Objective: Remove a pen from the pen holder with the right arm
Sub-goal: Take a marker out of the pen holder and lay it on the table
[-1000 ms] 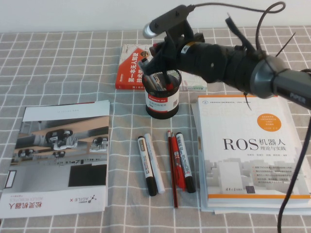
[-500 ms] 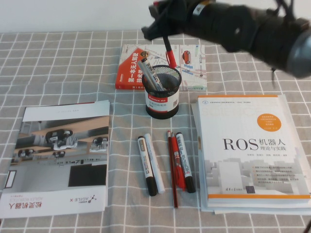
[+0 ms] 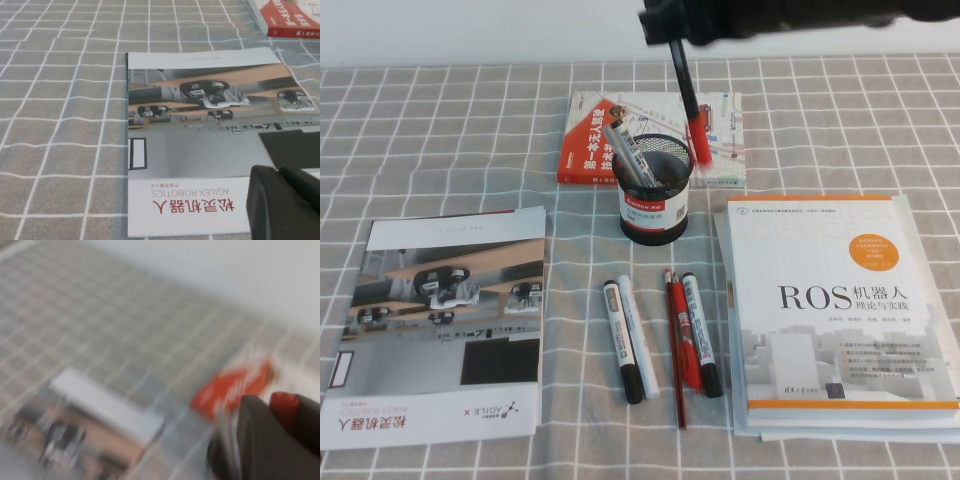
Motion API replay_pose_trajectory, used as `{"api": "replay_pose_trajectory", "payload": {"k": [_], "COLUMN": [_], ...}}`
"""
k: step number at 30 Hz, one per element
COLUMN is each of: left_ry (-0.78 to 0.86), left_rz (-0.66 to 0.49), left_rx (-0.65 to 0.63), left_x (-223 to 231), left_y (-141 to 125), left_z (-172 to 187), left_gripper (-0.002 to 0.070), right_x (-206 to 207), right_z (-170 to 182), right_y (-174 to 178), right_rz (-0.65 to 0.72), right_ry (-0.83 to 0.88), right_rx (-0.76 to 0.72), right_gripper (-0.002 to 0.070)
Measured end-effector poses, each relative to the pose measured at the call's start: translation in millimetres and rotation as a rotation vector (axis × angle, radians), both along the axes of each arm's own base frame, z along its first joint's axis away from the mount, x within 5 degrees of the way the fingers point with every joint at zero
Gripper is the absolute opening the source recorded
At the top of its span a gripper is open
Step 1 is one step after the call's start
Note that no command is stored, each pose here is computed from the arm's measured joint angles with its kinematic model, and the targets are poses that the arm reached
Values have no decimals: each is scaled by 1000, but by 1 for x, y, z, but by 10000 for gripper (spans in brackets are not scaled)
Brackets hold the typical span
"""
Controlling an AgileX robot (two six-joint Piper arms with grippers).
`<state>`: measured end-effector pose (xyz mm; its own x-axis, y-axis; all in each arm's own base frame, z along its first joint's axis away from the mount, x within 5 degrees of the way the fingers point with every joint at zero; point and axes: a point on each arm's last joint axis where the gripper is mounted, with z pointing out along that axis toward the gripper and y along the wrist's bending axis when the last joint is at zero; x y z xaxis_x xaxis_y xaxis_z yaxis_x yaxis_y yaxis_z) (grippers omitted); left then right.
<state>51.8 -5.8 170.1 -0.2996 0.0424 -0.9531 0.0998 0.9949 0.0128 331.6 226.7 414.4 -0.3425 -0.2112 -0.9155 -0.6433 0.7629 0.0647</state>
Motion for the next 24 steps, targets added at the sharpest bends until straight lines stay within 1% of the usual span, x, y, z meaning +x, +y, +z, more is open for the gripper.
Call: {"api": "replay_pose_trajectory", "payload": {"k": [3, 5, 8, 11, 14, 16, 19, 24], "left_ry": [0, 0, 0, 0, 0, 0, 0, 0], "left_rz": [0, 0, 0, 0, 0, 0, 0, 0], "left_rx": [0, 0, 0, 0, 0, 0, 0, 0], "left_x": [0, 0, 0, 0, 0, 0, 0, 0], "left_y": [0, 0, 0, 0, 0, 0, 0, 0], "left_z": [0, 0, 0, 0, 0, 0, 0, 0], "left_gripper": [-3, -3, -3, -3, -3, -3, -3, -3], "right_x": [-9, -14, -22, -34, -47, -50, -47, -35], "right_z": [-15, -31, -62, -95, -123, -134, -147, -180], "right_y": [-7, -9, -4, 7, 18, 24, 32, 41], "right_rz": [-48, -79, -86, -71, -63, -60, -63, -91], "right_ry": [188, 312, 435, 523, 553, 561, 566, 611], "right_rx": [-26, -42, -68, -50, -31, -28, -27, -46], "right_gripper": [43, 43, 43, 43, 43, 43, 43, 43]}}
